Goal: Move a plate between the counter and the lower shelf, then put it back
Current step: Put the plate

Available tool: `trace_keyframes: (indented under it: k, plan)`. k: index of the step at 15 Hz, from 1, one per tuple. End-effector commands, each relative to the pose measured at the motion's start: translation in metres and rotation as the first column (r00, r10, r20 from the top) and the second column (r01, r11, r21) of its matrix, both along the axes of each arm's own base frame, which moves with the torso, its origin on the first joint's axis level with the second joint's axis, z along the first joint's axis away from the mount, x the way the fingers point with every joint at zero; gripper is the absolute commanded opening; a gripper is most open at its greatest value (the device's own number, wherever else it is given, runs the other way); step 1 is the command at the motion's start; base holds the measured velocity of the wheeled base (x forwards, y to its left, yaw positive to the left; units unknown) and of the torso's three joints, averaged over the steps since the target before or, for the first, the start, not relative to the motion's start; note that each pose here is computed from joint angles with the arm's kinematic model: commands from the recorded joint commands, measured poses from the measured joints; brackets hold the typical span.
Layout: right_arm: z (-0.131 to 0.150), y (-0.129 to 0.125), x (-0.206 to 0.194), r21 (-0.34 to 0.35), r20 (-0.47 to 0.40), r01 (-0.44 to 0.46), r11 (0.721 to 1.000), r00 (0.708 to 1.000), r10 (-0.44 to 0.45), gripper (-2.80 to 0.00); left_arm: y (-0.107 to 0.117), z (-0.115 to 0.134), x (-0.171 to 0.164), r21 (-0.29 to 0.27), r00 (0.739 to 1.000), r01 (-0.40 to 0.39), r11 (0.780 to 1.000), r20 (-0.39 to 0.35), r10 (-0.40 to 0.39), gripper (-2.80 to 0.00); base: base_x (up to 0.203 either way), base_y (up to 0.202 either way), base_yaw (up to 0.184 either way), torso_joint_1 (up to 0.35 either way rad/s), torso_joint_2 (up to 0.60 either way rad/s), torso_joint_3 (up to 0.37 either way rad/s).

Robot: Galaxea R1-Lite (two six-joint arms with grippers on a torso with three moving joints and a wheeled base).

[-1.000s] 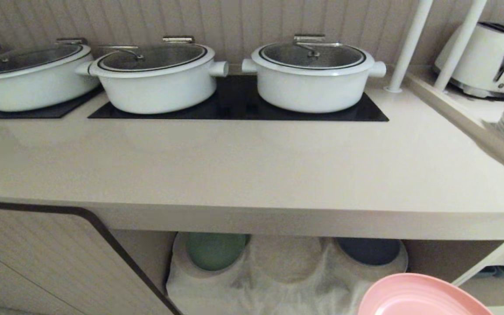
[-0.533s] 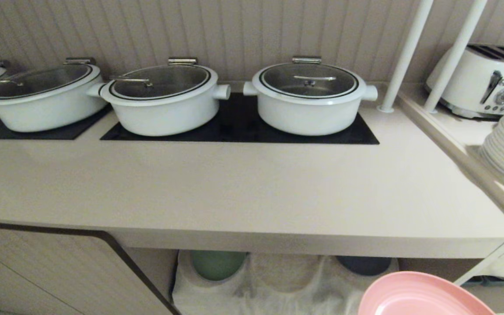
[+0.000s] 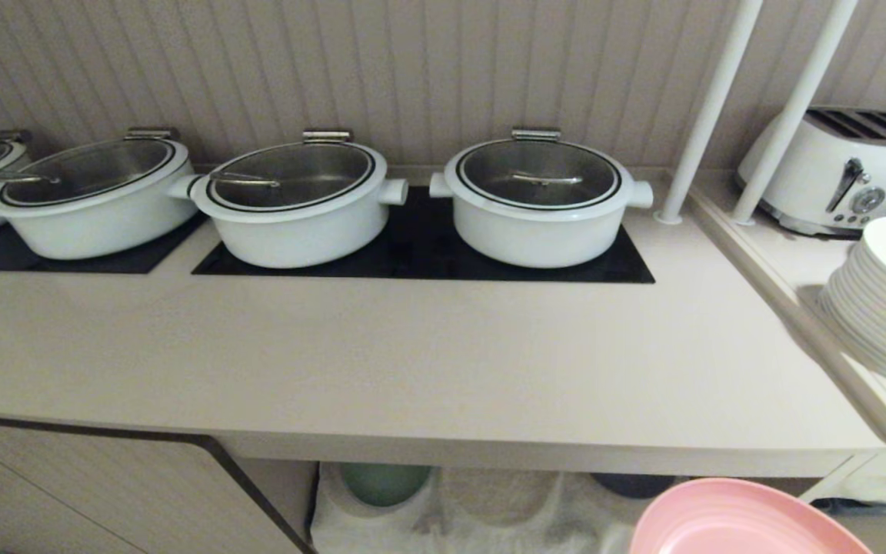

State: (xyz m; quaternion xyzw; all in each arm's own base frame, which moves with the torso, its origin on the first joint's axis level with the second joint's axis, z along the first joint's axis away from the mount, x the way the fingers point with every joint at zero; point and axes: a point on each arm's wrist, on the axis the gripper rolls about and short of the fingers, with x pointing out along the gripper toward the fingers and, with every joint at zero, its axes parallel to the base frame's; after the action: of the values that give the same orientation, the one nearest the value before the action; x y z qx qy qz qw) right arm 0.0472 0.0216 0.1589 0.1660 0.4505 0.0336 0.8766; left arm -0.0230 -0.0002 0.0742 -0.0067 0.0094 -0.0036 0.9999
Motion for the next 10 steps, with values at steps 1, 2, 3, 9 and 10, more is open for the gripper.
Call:
trace_keyframes:
  k: [1, 2, 3, 9, 10]
  plan:
    - [-0.0002, -0.0002, -0.0003, 0.001, -0.003, 0.003, 1.0, 1.0, -0.003, -2.8, 0.0, 0.0, 0.0, 0.0, 1.0, 0.0, 1.0, 0.0, 0.0, -2.8, 0.0, 0.0, 0.0, 0.157, -0.33, -0.186]
    - [0.0001, -0.0001, -0.0003, 0.0, -0.001, 0.002, 1.0, 1.0, -0.002, -2.8, 0.0, 0.0, 0.0, 0.0, 1.0, 0.0, 1.0, 0.0, 0.0, -2.8, 0.0, 0.0, 0.0, 0.164, -0.33, -0.164]
    - [0.0001, -0.0001, -0.0003, 0.0, -0.001, 0.002, 1.0, 1.0, -0.002, -2.8, 0.0, 0.0, 0.0, 0.0, 1.0, 0.0, 1.0, 0.0, 0.0, -2.8, 0.0, 0.0, 0.0, 0.173, -0.35, -0.185]
    - [0.0046, 0.0006, 0.0007, 0.007, 0.011, -0.002, 1.0, 1.0, 0.002, -2.8, 0.0, 0.0, 0.0, 0.0, 1.0, 0.0, 1.0, 0.0, 0.0, -2.8, 0.0, 0.0, 0.0, 0.099, -0.2, -0.102]
    - [0.0045, 0.0008, 0.0005, 0.006, 0.011, -0.008, 1.0, 1.0, 0.008, -2.8, 0.0, 0.0, 0.0, 0.0, 1.0, 0.0, 1.0, 0.0, 0.0, -2.8, 0.0, 0.0, 0.0, 0.0, 0.0, 0.0]
